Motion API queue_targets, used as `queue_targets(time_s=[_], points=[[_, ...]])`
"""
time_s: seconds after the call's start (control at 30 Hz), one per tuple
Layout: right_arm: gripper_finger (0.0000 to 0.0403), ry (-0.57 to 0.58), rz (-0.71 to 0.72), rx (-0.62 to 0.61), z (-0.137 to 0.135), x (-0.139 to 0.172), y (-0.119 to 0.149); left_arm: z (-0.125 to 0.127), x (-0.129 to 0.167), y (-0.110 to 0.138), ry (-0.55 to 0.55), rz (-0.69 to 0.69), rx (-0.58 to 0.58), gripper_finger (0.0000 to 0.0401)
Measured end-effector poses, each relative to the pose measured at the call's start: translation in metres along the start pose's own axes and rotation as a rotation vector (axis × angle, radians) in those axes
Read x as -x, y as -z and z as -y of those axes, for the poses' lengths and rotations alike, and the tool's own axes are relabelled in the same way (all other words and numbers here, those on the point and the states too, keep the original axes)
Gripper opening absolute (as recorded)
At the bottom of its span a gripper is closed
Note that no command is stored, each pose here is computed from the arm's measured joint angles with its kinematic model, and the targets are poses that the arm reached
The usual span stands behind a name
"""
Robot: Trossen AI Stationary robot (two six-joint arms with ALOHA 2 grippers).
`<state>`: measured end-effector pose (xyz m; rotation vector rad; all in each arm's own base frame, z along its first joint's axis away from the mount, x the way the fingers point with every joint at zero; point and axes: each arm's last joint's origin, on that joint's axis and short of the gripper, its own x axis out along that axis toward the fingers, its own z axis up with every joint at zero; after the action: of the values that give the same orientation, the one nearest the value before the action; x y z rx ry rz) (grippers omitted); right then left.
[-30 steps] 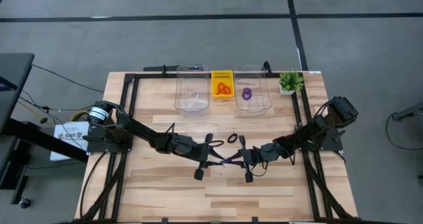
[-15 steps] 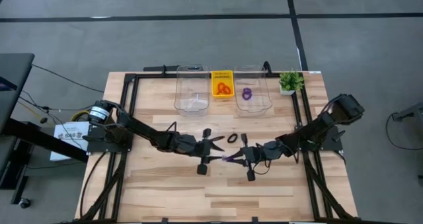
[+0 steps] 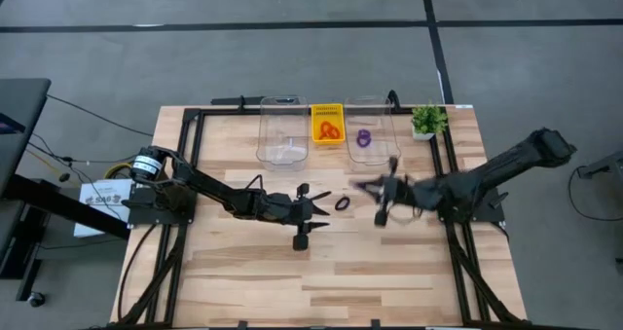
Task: Sort spring keychains
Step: Put the purple spring keychain into the right transparent bin
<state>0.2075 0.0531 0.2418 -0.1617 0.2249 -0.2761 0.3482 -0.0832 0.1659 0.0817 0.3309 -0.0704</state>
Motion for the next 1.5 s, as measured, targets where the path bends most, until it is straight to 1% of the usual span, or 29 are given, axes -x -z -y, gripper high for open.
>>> queue_targets(time_s=[0.07,0.1,0.2,0.3,0.43,0.53,0.67,0.8,0.87,1.0,1.17,1.4,1.5], points=[[0.0016,0.085,-0.036,-0.017,0.023,0.004,0.0,0.0,0.0,0.0,0.0,0.0,0.0,0.0122],[0.0015,0.132,-0.059,-0.044,0.036,0.006,-0.001,0.0,0.0,0.0,0.0,0.0,0.0,0.0122],[0.0015,0.241,-0.157,-0.169,0.072,0.01,-0.002,0.0,0.0,0.0,0.0,0.001,0.0,0.0124],[0.0017,0.305,-0.256,-0.278,0.103,0.011,-0.002,0.0,0.0,0.0,0.0,0.001,0.0,0.0124],[0.0018,0.305,-0.344,-0.384,0.135,0.003,-0.004,0.0,0.0,0.0,0.0,0.001,0.0,0.0122],[0.0017,0.274,-0.417,-0.45,0.156,-0.01,-0.004,0.0,0.0,0.0,0.0,0.001,0.0,0.012],[0.002,0.225,-0.552,-0.537,0.178,-0.032,0.001,0.001,0.0,0.0,0.002,0.001,0.019,0.0121],[0.002,0.24,-0.689,-0.562,0.199,-0.054,0.012,0.001,0.0,0.0,0.003,-0.001,0.047,0.0121],[0.002,0.235,-0.744,-0.576,0.207,-0.065,0.019,0.001,0.0,0.0,0.004,-0.002,0.06,0.012],[0.0022,0.179,-0.811,-0.633,0.218,-0.084,0.037,0.003,0.001,0.001,0.009,-0.011,0.066,0.0121],[0.0023,0.171,-0.894,-0.648,0.221,-0.102,0.059,0.005,0.001,0.002,0.014,-0.017,0.063,0.012],[0.0028,0.167,-0.945,-0.647,0.223,-0.111,0.075,0.005,0.001,0.003,0.014,-0.024,0.062,0.0122],[0.0029,0.186,-0.976,-0.641,0.223,-0.113,0.081,0.005,0.001,0.003,0.014,-0.025,0.062,0.012]])
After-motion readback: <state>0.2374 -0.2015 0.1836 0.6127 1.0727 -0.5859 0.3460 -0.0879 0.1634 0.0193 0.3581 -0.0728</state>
